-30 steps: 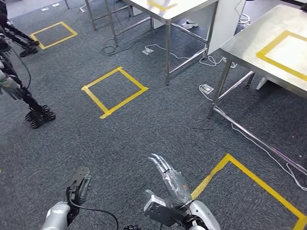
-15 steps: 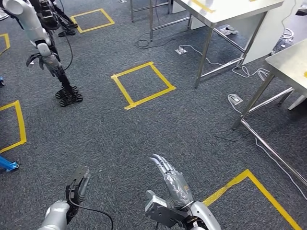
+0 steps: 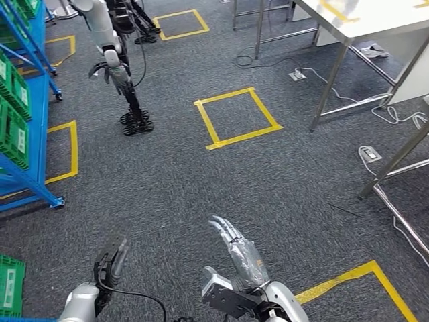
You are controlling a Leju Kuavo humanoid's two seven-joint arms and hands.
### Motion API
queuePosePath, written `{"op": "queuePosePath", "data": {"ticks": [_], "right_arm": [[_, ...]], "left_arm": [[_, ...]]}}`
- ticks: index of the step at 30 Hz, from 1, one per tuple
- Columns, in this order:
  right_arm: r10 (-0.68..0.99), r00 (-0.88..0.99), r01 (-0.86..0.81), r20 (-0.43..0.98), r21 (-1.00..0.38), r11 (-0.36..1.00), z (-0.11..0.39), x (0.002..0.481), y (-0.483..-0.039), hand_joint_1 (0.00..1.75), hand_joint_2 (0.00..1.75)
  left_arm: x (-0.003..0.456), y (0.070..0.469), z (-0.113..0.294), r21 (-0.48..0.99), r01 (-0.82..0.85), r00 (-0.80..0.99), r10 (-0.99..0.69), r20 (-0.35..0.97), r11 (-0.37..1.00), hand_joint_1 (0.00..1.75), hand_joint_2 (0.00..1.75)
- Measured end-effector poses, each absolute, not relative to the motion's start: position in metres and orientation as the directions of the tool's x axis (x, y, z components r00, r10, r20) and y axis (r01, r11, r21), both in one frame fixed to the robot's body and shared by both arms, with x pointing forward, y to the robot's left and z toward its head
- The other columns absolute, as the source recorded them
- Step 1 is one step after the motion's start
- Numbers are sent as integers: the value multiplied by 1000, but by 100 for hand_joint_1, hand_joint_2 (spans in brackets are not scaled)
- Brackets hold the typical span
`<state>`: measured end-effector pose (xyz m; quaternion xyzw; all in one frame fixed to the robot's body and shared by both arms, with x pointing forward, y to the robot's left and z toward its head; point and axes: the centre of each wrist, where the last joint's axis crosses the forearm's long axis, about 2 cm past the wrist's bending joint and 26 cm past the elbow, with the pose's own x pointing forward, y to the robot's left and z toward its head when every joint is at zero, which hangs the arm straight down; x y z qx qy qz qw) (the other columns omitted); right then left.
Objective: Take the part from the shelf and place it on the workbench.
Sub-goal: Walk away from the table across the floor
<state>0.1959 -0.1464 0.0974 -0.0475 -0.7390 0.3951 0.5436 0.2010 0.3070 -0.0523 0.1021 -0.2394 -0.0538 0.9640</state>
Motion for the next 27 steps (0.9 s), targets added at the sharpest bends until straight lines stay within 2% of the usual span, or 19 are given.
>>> {"op": "queuePosePath", "data": {"ticks": [27], "right_arm": [[500,-414,-349,761,-640,685,100,199,-147,0,0]], "left_arm": [[200,310,-53,226,55,881,-153,447,973,0,0]]}}
